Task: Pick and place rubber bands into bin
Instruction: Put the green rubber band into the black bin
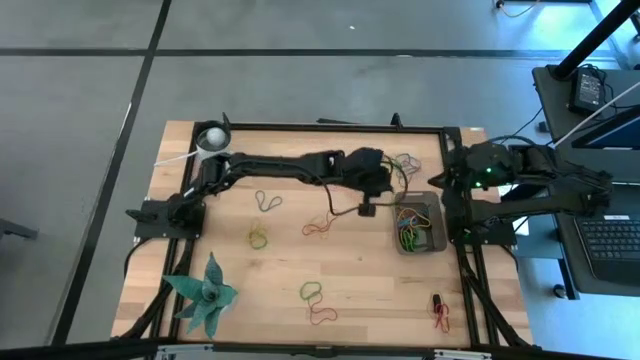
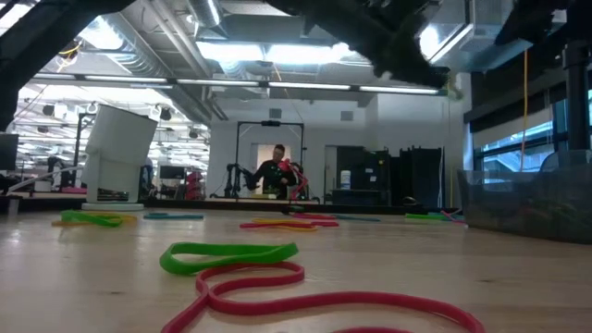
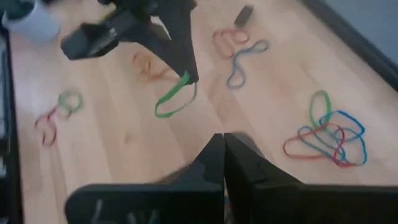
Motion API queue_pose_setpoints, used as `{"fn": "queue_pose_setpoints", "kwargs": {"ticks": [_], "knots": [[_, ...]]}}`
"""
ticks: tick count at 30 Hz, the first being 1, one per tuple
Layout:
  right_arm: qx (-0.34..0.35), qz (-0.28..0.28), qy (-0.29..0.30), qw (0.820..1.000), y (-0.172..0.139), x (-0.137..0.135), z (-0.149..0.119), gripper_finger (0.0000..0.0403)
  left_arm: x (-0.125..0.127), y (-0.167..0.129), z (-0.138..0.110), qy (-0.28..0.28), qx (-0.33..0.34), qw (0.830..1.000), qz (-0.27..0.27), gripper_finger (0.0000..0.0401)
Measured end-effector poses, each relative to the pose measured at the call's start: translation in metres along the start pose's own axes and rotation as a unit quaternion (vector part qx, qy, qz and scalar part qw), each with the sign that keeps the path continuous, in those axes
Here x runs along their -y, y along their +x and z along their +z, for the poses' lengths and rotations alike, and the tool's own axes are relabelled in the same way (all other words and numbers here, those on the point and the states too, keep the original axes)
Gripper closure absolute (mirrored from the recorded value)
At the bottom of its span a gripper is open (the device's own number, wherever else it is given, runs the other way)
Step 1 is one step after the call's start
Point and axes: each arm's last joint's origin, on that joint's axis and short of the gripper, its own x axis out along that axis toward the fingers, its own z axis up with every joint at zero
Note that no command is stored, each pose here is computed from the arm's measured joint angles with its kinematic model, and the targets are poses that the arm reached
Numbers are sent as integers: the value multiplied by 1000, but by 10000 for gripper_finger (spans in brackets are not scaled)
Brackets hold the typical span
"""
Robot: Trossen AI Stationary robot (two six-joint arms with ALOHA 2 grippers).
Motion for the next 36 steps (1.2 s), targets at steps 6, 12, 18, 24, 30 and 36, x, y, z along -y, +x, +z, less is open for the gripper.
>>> {"fn": "queue_pose_setpoints", "kwargs": {"ticks": [6,12,18,24,30,36], "knots": [[-5,19,-67,998,-18,0,2,400,24,26,1,-33,62,998,-4,398],[4,21,-74,997,-23,0,4,401,41,62,-15,-61,114,992,-6,399],[4,21,-64,998,-23,0,4,400,59,102,-47,-56,147,988,-10,399],[-3,20,-48,999,-23,0,3,401,64,114,-66,-97,107,989,-10,372],[-6,19,-47,999,-23,1,3,399,61,112,-64,-127,77,989,-21,296],[-8,18,-48,999,-23,1,2,399,57,101,-47,-111,-4,993,-33,237]]}}
